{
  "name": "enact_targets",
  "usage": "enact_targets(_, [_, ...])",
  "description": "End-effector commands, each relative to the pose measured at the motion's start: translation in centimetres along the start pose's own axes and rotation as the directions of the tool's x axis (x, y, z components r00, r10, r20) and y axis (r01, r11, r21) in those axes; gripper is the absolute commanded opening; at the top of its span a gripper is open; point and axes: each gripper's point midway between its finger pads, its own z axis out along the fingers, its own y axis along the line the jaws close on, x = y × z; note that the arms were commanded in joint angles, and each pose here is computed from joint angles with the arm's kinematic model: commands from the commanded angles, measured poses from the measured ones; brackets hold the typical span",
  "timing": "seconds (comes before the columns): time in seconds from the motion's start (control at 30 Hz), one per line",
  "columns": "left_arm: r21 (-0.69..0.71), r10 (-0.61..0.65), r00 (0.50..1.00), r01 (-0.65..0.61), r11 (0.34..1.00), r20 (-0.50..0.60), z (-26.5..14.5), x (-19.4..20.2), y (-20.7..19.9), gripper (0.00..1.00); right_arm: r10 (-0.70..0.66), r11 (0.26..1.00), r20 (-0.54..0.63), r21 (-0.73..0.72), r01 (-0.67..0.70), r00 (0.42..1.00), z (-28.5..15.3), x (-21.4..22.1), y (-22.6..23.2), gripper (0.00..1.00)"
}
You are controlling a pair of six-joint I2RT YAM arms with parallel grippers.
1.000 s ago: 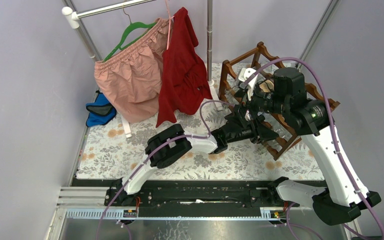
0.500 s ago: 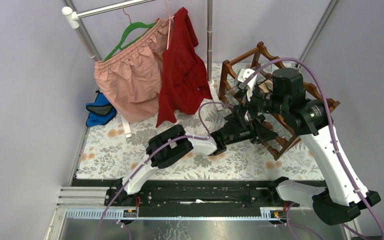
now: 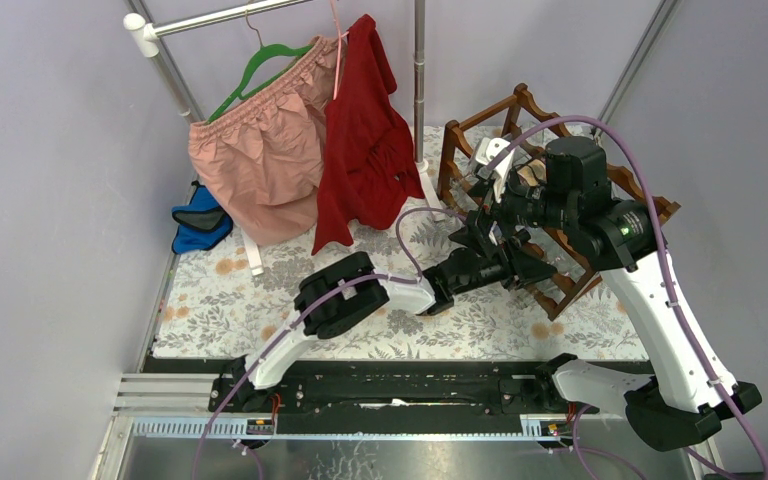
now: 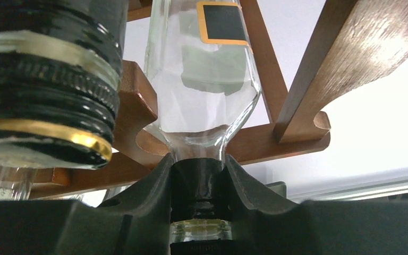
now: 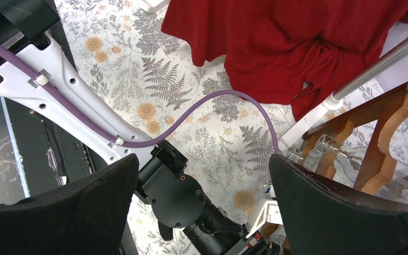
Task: Put the wine bottle on the wine rack
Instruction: Place the wine bottle in the wine rack.
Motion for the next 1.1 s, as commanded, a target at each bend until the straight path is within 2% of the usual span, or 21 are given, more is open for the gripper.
enact_targets(0.0, [0.320,0.039,0.995,-0.068,0.945,0.097,0.1,-1.2,-9.7,0.00,-0.028,1.000,0.064,0.011,0.027,0.998,-0.6,-1.6,0.0,1.00])
enact_targets(0.6, [0.346,0.022,0.981,-0.089,0.934,0.194,1.0,-0.9,-10.3,0.00,-0.031,0.999,0.069,0.010,0.030,0.997,-0.8,-1.5,0.3,1.00])
enact_targets(1.07, [0.286,0.062,0.983,-0.111,0.952,0.175,2.5,-0.6,-10.2,0.00,-0.052,0.998,0.070,0.032,0.050,0.996,-1.6,-1.5,0.3,1.00])
